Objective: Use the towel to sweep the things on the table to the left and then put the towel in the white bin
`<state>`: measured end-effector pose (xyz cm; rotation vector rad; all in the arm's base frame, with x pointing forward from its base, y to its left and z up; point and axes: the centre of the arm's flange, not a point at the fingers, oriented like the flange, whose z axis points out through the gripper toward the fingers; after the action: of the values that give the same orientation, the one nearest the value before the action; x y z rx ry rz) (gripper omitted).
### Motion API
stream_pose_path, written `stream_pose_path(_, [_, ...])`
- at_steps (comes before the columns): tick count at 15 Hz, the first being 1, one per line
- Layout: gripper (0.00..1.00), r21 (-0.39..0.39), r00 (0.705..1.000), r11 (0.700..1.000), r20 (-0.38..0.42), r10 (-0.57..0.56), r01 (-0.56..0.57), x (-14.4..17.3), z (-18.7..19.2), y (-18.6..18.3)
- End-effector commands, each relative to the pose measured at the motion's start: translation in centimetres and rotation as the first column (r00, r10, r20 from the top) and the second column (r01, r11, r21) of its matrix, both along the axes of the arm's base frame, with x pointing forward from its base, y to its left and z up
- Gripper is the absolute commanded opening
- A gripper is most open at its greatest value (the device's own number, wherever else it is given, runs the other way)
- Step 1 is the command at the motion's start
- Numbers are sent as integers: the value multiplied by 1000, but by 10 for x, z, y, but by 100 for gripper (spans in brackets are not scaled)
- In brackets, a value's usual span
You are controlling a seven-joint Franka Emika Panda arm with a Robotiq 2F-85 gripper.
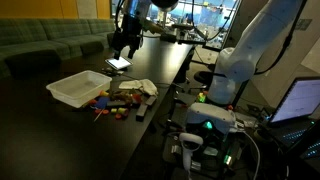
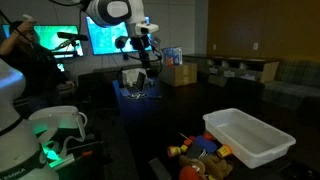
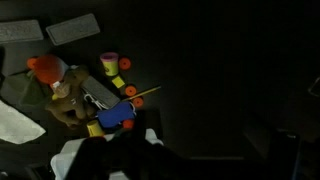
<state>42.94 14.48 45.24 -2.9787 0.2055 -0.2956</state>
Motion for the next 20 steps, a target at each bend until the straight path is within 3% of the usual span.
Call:
stream_pose_path(1, [100,2,1000,1000,6,0,0,1,3,1])
stream_pose_path(5, [100,2,1000,1000,20,-11,11,6,3,-14])
stream_pose_path(10, [100,-13,998,998,38,-59,60,22,-29,-110])
stream_pose_path(16, [100,-73,988,993,125,-87,97,38,-117,-260])
stream_pose_path(20, [100,-115,982,983,139,-128,144,45,-199,-325])
